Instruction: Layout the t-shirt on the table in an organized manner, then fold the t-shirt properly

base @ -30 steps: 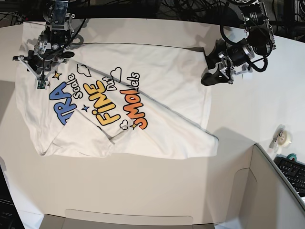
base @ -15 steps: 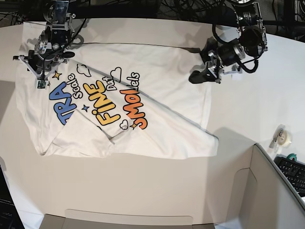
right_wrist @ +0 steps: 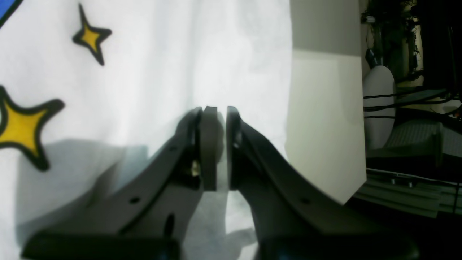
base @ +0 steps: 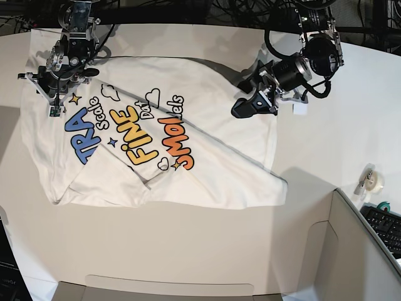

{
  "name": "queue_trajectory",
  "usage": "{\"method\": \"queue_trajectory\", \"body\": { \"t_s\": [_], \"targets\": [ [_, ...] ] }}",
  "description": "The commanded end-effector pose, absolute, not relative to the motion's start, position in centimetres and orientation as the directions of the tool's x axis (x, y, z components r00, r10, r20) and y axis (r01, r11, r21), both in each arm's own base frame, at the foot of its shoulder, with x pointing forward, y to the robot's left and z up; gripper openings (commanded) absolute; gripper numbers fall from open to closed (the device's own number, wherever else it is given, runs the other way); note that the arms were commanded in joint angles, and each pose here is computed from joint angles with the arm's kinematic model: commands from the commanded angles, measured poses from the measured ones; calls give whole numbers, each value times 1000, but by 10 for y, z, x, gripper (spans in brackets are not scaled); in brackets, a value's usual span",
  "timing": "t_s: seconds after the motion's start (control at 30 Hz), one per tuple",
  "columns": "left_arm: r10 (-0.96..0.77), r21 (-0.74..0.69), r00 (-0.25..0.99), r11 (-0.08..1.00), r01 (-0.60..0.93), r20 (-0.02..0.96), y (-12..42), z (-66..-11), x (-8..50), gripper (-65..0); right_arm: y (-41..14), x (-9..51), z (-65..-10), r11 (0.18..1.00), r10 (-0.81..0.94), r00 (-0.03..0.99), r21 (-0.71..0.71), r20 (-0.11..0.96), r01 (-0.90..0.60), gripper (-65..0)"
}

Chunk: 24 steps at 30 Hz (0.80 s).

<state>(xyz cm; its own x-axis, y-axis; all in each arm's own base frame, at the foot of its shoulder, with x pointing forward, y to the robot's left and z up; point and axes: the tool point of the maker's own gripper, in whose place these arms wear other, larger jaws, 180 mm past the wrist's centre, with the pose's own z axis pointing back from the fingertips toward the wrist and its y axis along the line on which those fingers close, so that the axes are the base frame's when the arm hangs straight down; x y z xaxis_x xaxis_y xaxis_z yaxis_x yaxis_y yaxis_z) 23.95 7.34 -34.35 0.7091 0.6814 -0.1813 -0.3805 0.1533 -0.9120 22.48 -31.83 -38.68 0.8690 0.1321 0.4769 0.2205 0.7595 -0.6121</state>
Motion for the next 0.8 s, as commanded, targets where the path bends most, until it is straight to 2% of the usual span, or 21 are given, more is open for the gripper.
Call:
{"method": "queue_trajectory", "body": {
  "t_s": [0.0, 0.27, 0.5, 0.63, 0.77],
  "targets": [
    [678, -924, 711, 125, -361, -186, 77, -332, 242, -279, -321, 228, -381, 755, 138, 861, -614, 490, 229, -595],
    [790, -923, 595, 106, -370, -148, 127, -332, 251, -281, -320, 229, -380, 756, 140, 858, -613, 494, 229, -595],
    [794, -922, 589, 103, -374, -151, 129, -332, 250, -281, -320, 229, -380, 756, 140, 858, -613, 494, 229, -595],
    [789, -922, 585, 67, -383, -186, 119, -332, 248, -281, -320, 229, -380, 756, 140, 858, -613, 494, 229, -595],
    [795, -885, 547, 28, -465, -262, 120, -342, 240, -281, -320, 229, -381, 756, 140, 859, -613, 492, 228, -595]
  ]
}}
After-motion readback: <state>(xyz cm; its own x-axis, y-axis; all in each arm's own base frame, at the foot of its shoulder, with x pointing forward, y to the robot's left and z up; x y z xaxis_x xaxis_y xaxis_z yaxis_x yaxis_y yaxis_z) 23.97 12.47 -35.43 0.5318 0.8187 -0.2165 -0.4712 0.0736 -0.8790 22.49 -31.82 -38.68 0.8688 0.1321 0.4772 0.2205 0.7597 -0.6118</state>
